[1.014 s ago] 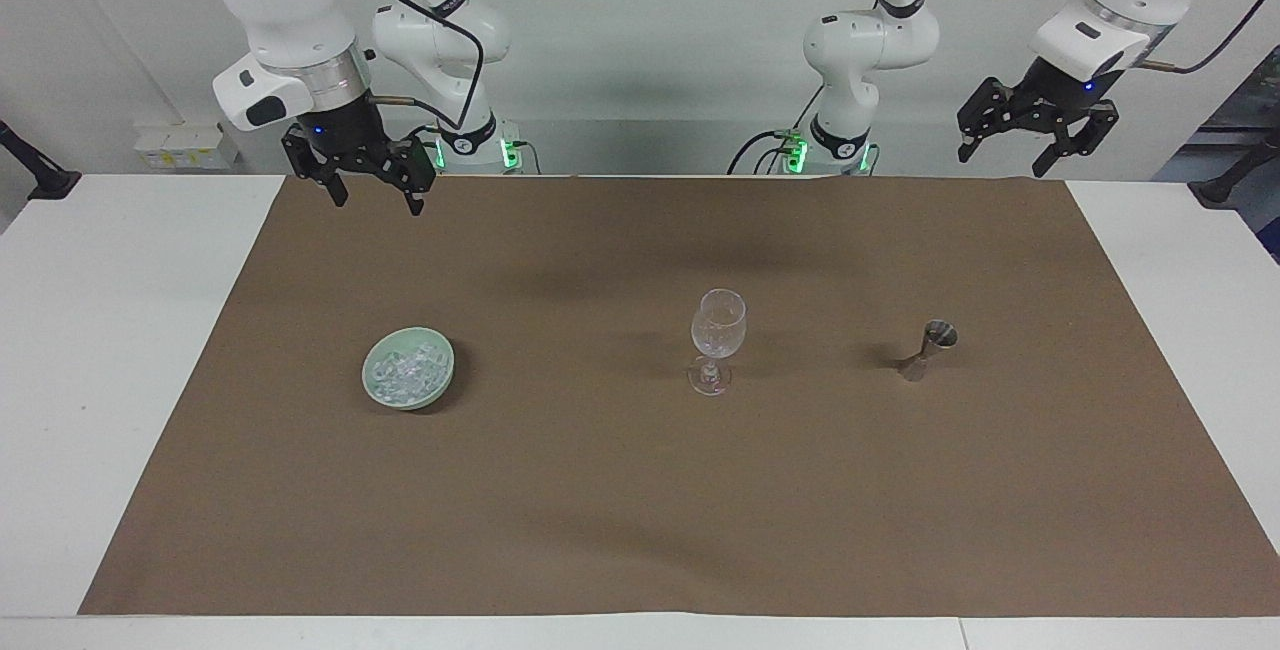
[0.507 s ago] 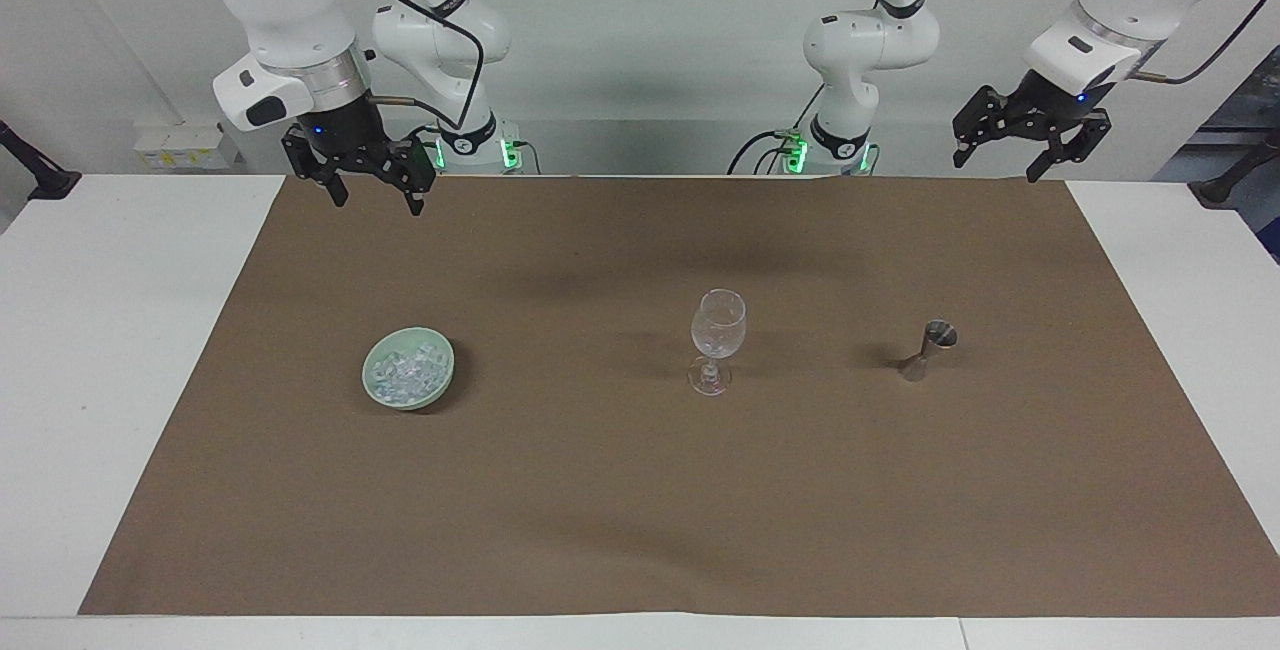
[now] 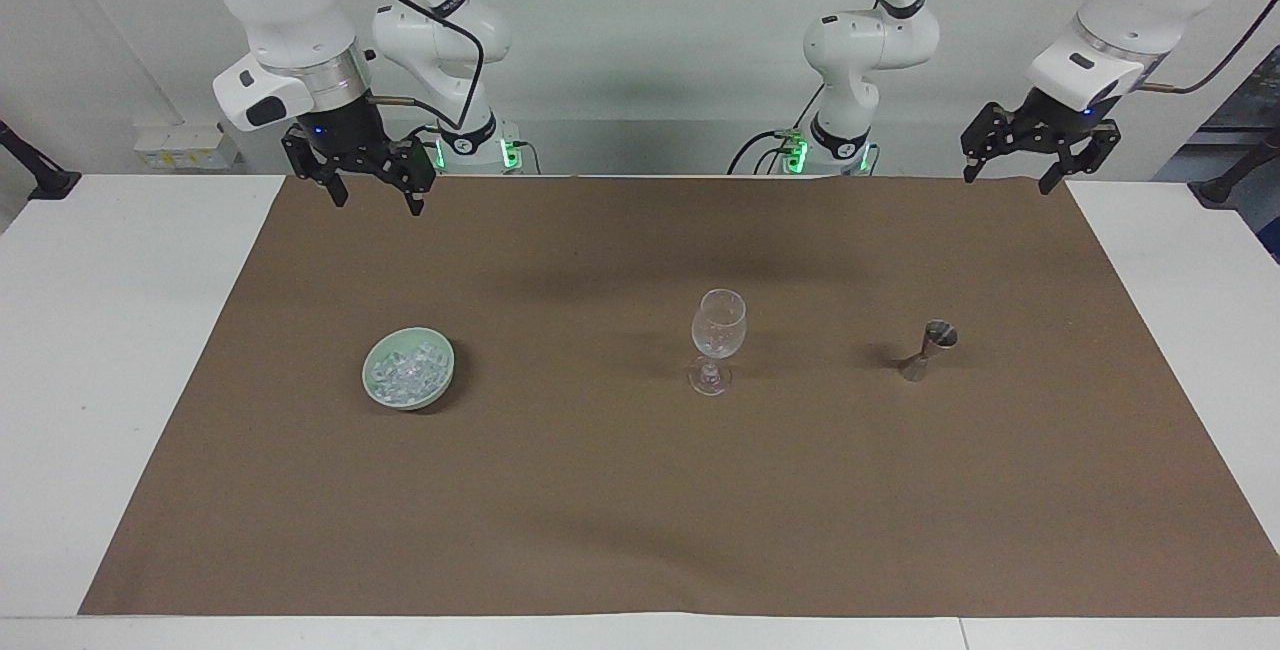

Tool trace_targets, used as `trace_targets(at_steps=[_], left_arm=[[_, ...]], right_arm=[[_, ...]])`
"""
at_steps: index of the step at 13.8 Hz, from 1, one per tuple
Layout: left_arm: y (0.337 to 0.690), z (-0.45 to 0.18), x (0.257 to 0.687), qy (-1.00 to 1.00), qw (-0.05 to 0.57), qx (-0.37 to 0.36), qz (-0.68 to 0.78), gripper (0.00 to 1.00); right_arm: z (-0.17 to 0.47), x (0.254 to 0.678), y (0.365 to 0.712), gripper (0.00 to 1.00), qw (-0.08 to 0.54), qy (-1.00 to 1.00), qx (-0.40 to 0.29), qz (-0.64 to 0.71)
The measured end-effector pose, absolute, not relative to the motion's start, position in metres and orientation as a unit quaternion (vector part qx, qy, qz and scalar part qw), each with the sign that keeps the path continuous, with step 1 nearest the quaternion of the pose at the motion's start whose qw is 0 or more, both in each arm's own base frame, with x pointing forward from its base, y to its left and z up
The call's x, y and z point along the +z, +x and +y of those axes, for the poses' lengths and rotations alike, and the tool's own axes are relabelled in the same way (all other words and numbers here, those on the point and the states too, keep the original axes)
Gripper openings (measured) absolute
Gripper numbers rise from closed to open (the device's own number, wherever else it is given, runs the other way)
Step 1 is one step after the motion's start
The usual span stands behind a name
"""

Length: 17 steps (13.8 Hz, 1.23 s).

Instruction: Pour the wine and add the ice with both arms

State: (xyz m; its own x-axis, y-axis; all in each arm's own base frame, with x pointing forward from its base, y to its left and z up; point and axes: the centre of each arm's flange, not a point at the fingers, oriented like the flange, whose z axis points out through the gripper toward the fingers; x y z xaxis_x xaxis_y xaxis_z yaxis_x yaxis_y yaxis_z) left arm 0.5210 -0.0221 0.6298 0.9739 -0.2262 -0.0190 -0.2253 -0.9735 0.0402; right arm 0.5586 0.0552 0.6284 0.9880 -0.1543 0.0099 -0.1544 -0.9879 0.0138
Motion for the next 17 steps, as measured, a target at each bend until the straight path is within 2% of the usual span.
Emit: trace_targets(at_steps=[10,15,17], left_arm=[[0.560,0.048,0.551,0.997,0.029,-0.066,0.009,1.00],[0.562,0.048,0.529,0.993,0.029,-0.079,0.087,1.00],[0.563,0.043,0.526,0.985,0.053,-0.085,0.139,1.00]], right_arm=[[0.055,0.628,0.559,1.00,0.007,0.997,0.004,-0.077],[0.055,0.628,0.559,1.00,0.007,0.997,0.004,-0.077],[0.055,0.628,0.559,1.00,0.007,0.997,0.004,-0.077]])
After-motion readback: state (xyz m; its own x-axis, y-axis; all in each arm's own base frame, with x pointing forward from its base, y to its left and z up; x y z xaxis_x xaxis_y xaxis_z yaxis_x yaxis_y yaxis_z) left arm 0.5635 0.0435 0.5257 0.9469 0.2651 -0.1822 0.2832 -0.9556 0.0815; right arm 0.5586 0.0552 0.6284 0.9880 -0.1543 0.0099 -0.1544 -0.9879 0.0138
